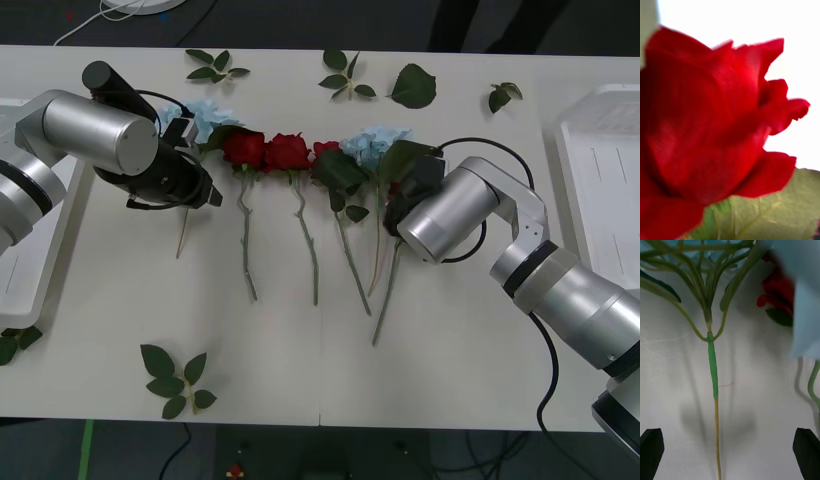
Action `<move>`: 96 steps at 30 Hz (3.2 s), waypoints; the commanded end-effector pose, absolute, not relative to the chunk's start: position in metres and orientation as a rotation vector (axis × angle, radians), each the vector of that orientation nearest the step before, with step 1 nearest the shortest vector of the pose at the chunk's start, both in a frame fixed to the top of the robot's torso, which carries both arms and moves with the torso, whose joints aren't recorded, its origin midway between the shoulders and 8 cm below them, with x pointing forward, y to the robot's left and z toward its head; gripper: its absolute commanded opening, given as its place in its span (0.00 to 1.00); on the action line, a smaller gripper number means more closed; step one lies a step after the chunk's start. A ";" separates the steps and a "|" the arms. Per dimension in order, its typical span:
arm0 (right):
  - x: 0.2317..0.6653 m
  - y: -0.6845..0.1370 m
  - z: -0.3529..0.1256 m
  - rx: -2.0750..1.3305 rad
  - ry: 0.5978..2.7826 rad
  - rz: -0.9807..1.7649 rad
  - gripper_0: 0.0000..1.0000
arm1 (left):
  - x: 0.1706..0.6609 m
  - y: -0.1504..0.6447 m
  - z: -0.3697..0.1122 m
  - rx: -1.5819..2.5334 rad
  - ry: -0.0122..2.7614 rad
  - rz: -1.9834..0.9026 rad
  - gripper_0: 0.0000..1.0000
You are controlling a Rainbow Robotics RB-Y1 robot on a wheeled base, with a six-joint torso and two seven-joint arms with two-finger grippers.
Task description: Place the red flowers into the right box and the blue flowers into the left box. If a person shows an open palm, hand one flower to the person first, then continue sorting.
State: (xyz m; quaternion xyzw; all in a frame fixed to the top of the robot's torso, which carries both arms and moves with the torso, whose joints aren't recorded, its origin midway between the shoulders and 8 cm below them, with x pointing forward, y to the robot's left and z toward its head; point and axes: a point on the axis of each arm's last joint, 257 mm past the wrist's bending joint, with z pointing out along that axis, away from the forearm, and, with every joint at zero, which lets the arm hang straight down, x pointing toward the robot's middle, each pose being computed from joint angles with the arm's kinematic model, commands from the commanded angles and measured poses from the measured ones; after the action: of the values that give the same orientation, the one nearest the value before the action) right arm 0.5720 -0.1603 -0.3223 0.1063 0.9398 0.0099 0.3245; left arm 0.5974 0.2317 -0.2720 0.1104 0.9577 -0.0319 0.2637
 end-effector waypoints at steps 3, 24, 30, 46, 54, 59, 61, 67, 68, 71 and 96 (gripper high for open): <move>0.579 -0.130 -0.309 0.245 2.438 0.071 0.00 | 0.627 0.195 -0.241 0.373 2.454 -0.052 1.00; 0.590 -0.143 -0.286 0.165 2.383 0.085 0.00 | 0.640 0.191 -0.275 0.424 2.385 0.007 0.79; 0.590 -0.171 -0.251 0.076 2.385 0.058 0.00 | 0.644 0.195 -0.272 0.449 2.365 0.050 0.00; 0.593 -0.411 -0.135 0.029 2.347 -0.337 0.00 | 0.653 0.231 -0.254 0.393 2.347 0.094 0.00; 0.596 -0.528 -0.109 0.041 2.269 -0.572 0.00 | 0.667 0.275 -0.184 0.253 2.299 0.070 0.00; 0.596 -0.592 -0.109 0.022 2.207 -0.710 0.00 | 0.654 0.307 -0.105 0.123 2.326 0.029 0.00; 0.594 -0.610 -0.109 0.012 2.189 -0.764 0.00 | 0.642 0.317 -0.078 0.085 2.348 0.015 0.00; 0.585 -0.653 -0.107 0.004 2.141 -0.900 0.00 | 0.588 0.376 -0.005 -0.017 2.409 -0.023 0.00; 0.584 -0.656 -0.108 0.005 2.139 -0.909 0.00 | 0.583 0.382 0.000 -0.023 2.412 -0.032 0.00; 0.582 -0.668 -0.112 0.001 2.118 -0.932 0.00 | 0.552 0.412 0.012 -0.025 2.431 -0.117 0.00; 0.590 -0.589 -0.131 0.045 2.199 -0.582 1.00 | 0.495 0.580 -0.125 0.187 2.299 0.199 0.00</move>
State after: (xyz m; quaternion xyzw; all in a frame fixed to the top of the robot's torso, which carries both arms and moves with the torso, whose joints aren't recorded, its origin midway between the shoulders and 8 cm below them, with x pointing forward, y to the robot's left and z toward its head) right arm 0.5968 -0.5943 -0.1602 0.0225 0.8819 -0.2453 0.4020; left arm 0.4982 0.5579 -0.1366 0.0767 0.9193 0.0395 0.3839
